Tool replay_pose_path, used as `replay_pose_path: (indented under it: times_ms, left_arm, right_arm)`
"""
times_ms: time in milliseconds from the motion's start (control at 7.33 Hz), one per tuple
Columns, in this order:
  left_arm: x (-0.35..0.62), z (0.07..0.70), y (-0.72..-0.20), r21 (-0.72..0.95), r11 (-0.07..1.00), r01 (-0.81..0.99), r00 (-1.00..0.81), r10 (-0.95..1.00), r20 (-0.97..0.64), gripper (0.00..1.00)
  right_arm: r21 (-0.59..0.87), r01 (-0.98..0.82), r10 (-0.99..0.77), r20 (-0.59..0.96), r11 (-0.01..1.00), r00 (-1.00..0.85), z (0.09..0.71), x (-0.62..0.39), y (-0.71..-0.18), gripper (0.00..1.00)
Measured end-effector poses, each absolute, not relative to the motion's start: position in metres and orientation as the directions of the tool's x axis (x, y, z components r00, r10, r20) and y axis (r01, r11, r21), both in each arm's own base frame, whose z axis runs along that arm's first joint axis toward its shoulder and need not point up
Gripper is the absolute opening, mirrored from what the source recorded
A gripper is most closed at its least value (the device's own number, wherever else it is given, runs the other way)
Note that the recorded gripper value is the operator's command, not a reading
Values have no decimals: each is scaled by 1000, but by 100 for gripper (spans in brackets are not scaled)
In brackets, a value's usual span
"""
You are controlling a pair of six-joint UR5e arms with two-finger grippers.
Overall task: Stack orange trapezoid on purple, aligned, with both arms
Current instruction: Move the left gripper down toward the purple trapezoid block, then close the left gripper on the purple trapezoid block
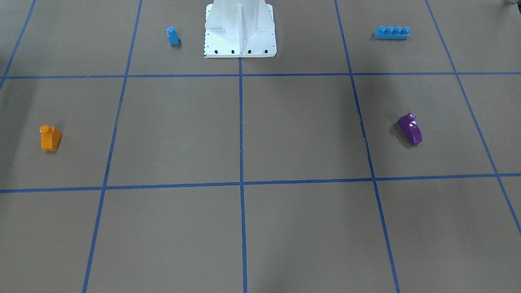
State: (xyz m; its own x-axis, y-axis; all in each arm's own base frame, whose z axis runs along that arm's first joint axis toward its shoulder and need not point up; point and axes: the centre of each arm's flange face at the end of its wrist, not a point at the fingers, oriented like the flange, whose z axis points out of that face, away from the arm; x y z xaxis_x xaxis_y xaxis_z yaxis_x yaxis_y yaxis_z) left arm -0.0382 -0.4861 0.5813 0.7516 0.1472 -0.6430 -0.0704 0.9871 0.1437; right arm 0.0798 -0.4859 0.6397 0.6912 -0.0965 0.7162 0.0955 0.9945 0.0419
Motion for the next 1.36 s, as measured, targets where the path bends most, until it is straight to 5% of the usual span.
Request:
replay_pose_path:
  times_ms: [545, 1364]
  left_arm:
    - [93, 484, -517, 104, 994, -17, 710, 85, -699, 100]
    - [259, 526, -444, -23, 976, 216, 704, -172, -689, 100]
  right_arm:
    - [113, 74, -133, 718, 991, 684, 606, 78, -508, 100]
    - [104, 21, -92, 754, 994, 650, 606, 72, -517, 100]
